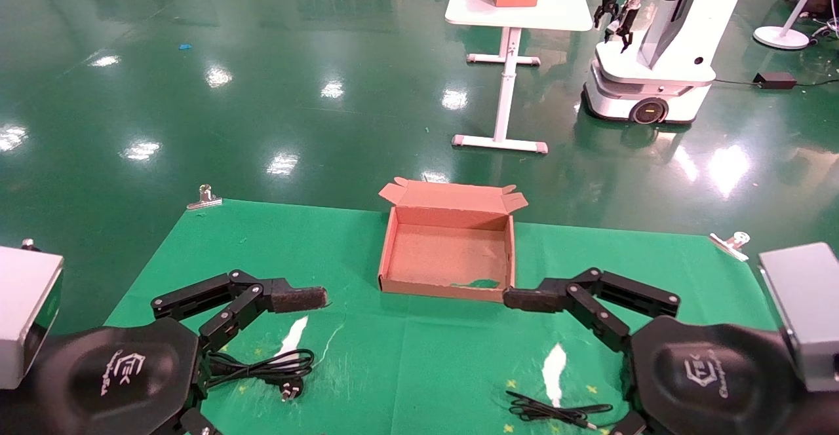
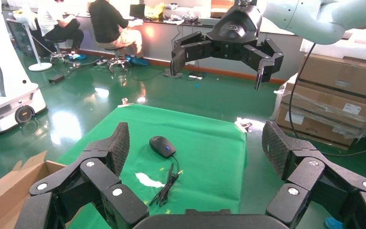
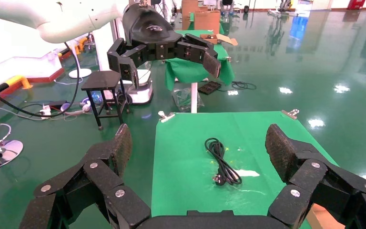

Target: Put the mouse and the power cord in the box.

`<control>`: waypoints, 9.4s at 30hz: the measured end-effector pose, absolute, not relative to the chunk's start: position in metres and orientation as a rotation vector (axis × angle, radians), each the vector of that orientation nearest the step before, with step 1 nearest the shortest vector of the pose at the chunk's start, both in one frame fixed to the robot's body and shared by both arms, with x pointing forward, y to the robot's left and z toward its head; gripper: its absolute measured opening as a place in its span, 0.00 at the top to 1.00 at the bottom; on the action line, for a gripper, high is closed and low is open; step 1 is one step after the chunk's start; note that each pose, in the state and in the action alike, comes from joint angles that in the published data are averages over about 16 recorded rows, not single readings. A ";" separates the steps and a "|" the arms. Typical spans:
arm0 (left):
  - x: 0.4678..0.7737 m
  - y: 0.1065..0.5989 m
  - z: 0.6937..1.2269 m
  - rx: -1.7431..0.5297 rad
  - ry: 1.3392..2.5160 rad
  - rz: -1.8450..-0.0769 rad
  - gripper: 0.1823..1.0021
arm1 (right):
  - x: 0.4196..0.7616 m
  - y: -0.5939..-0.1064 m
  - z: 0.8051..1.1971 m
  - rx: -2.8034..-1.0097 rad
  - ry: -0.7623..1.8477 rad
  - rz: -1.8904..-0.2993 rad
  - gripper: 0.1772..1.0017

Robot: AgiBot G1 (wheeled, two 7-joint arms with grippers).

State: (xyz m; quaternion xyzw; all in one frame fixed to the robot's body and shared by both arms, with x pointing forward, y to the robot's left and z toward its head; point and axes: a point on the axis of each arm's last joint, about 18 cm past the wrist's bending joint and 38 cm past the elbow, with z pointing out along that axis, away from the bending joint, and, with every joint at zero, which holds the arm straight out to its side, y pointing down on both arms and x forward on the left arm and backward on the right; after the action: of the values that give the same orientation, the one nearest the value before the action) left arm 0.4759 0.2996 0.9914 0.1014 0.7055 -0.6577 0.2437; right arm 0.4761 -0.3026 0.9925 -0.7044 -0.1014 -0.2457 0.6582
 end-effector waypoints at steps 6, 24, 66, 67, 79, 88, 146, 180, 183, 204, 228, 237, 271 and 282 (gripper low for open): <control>0.480 0.295 0.985 0.289 1.968 -1.747 0.00 | 0.478 -0.309 0.990 -1.602 -0.221 -0.564 0.00; 0.574 0.312 0.933 0.191 2.291 -1.078 0.00 | 0.549 -0.370 0.936 -1.872 -0.080 -0.762 0.00; 0.699 0.358 0.895 0.062 2.347 -0.479 0.00 | 0.671 -0.376 0.852 -2.419 -0.184 -0.956 0.00; 0.699 0.358 0.895 0.067 2.347 -0.475 0.00 | 0.671 -0.375 0.852 -2.422 -0.188 -0.956 0.00; 0.699 0.363 0.895 0.106 2.348 -0.441 0.00 | 0.673 -0.371 0.853 -2.439 -0.218 -0.956 0.00; 0.699 0.365 0.895 0.109 2.348 -0.434 0.00 | 0.675 -0.365 0.855 -2.429 -0.233 -0.953 0.00; 0.692 0.367 0.900 0.099 2.349 -0.489 0.90 | 0.673 -0.368 0.860 -2.412 -0.233 -0.961 0.92; 0.686 0.225 1.147 0.022 1.823 -1.153 0.90 | 0.714 -0.256 1.117 -2.184 -0.463 -1.598 0.93; 0.688 0.223 1.154 0.018 1.797 -1.141 0.90 | 0.731 -0.234 1.105 -2.153 -0.435 -1.630 0.93; 0.726 0.218 1.091 0.030 1.829 -0.986 0.90 | 0.770 -0.215 1.006 -2.039 -0.057 -1.489 0.93; 0.726 0.117 1.035 0.419 1.874 -0.742 0.90 | 0.731 -0.347 1.121 -2.080 -0.140 -1.886 0.62; 0.718 0.080 1.018 0.615 1.845 -0.529 0.90 | 0.657 -0.388 1.156 -2.223 -0.327 -1.714 0.37; 0.721 0.073 1.005 0.304 1.932 -0.714 0.77 | 0.594 -0.401 1.195 -2.341 -0.339 -1.602 0.00; 0.702 0.100 0.981 0.199 2.022 -0.960 0.52 | 0.611 -0.376 1.157 -2.193 -0.337 -1.474 0.00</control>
State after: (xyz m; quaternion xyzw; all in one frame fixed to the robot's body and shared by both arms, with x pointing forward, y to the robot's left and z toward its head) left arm 0.7016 0.0999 0.9806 0.0800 0.8113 -0.3852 0.4325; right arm 0.6113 -0.3764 1.1575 -0.7998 -0.1228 -0.5378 0.2368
